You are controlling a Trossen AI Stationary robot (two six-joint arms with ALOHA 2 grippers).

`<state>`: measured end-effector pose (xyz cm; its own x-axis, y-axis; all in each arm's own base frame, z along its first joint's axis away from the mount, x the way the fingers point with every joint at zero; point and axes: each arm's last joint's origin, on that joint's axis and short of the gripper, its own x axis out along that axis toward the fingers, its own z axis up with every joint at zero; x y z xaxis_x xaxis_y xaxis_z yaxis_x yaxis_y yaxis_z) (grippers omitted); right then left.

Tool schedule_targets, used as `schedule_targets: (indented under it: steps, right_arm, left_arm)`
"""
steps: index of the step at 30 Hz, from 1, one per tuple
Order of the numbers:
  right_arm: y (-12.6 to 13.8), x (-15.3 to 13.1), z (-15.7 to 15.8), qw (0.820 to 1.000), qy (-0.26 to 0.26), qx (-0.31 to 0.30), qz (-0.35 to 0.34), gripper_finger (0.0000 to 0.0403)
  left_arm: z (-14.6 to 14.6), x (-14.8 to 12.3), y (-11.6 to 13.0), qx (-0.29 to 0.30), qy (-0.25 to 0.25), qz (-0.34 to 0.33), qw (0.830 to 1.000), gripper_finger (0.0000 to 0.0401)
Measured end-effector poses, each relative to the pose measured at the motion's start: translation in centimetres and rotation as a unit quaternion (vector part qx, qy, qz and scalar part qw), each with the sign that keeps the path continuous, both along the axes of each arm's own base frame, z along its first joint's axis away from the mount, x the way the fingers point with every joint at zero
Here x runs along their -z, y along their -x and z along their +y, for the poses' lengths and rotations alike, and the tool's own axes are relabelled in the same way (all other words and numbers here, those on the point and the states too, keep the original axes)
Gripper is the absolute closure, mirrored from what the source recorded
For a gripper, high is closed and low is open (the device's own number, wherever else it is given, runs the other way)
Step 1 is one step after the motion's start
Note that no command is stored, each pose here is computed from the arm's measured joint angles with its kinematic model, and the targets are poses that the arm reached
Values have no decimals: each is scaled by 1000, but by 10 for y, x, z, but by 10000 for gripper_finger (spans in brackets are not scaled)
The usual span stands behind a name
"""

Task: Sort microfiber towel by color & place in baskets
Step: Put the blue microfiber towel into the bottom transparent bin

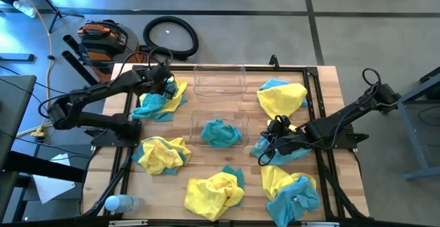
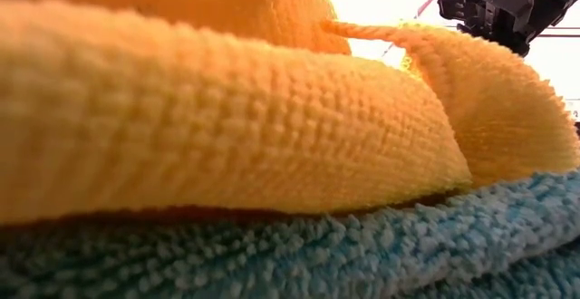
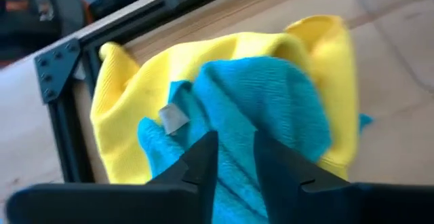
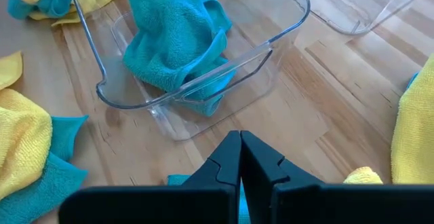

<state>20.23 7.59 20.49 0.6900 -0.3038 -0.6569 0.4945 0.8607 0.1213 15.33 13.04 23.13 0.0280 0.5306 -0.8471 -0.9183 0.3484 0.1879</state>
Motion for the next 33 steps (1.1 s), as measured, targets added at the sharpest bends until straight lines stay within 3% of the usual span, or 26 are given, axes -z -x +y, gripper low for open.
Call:
schedule_targets:
  steps: [9, 17, 22, 28, 33]
  right_arm:
    - [0, 0, 0, 1000, 0, 0, 1, 400]
    - [0, 0, 0, 1000, 1, 1, 0, 400]
    - [-1, -1, -1, 1000, 18, 16, -10, 400]
    - [-1, -1, -1, 1000, 17, 18, -11, 400]
    - [-1, -1, -1, 1000, 17, 17, -11, 400]
  left_arm:
    - [17, 23, -3, -29, 72, 14, 997, 226]
    - [25, 48, -12, -28, 111, 61, 992, 213]
    - [26, 58, -15, -25, 139, 69, 988, 260]
    - [25, 58, -15, -22, 151, 64, 986, 385]
    - [19, 46, -9, -20, 144, 59, 988, 394]
